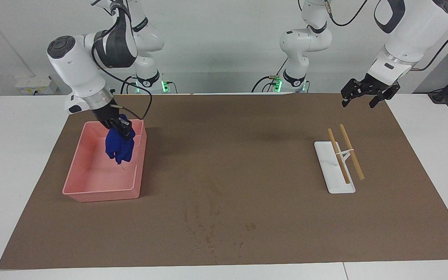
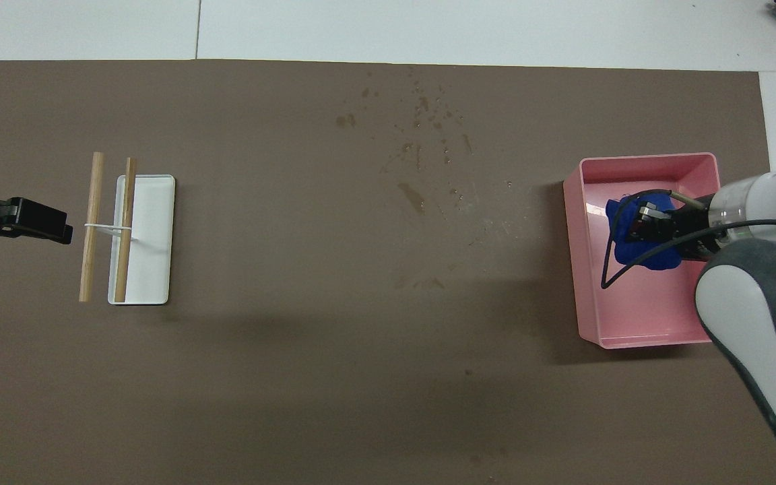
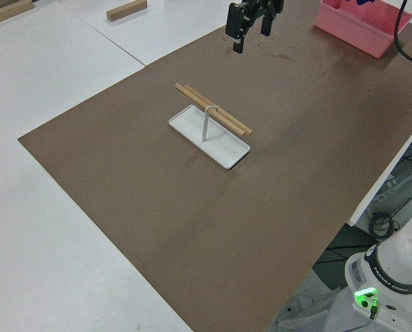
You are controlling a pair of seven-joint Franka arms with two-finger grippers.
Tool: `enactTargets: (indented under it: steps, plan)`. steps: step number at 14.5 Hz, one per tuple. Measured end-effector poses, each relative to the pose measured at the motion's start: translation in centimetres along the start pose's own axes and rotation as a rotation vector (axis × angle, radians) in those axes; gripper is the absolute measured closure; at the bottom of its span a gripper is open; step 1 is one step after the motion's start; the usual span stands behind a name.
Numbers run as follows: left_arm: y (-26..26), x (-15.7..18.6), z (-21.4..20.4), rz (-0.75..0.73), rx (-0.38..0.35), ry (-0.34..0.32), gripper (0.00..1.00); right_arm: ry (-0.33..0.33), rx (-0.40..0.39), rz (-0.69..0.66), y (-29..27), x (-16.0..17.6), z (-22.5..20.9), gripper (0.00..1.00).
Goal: Wipe water with towel using both arms
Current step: 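Lower the cloth into the pink bin and open the right gripper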
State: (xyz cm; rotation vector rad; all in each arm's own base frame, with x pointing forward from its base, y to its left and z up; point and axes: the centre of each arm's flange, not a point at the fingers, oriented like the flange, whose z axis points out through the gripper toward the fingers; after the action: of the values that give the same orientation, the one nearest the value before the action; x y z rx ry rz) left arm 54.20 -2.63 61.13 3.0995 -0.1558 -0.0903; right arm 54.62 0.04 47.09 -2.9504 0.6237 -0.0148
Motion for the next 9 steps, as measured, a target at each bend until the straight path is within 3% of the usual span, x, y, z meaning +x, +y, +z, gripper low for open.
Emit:
enactTargets:
  steps: [4,8,9]
  plan:
    - [0.0,0.0,0.0,0.000,0.000,0.000,0.00,-0.080,-0.029,-0.106,3.4,1.4,4.7,0.77]
    - [0.0,0.0,0.0,0.000,0.000,0.000,0.00,-0.121,-0.081,-0.140,5.0,0.6,8.6,0.77]
    - [0.0,0.0,0.0,0.000,0.000,0.000,0.00,-0.122,-0.089,-0.146,4.9,0.6,8.7,0.71]
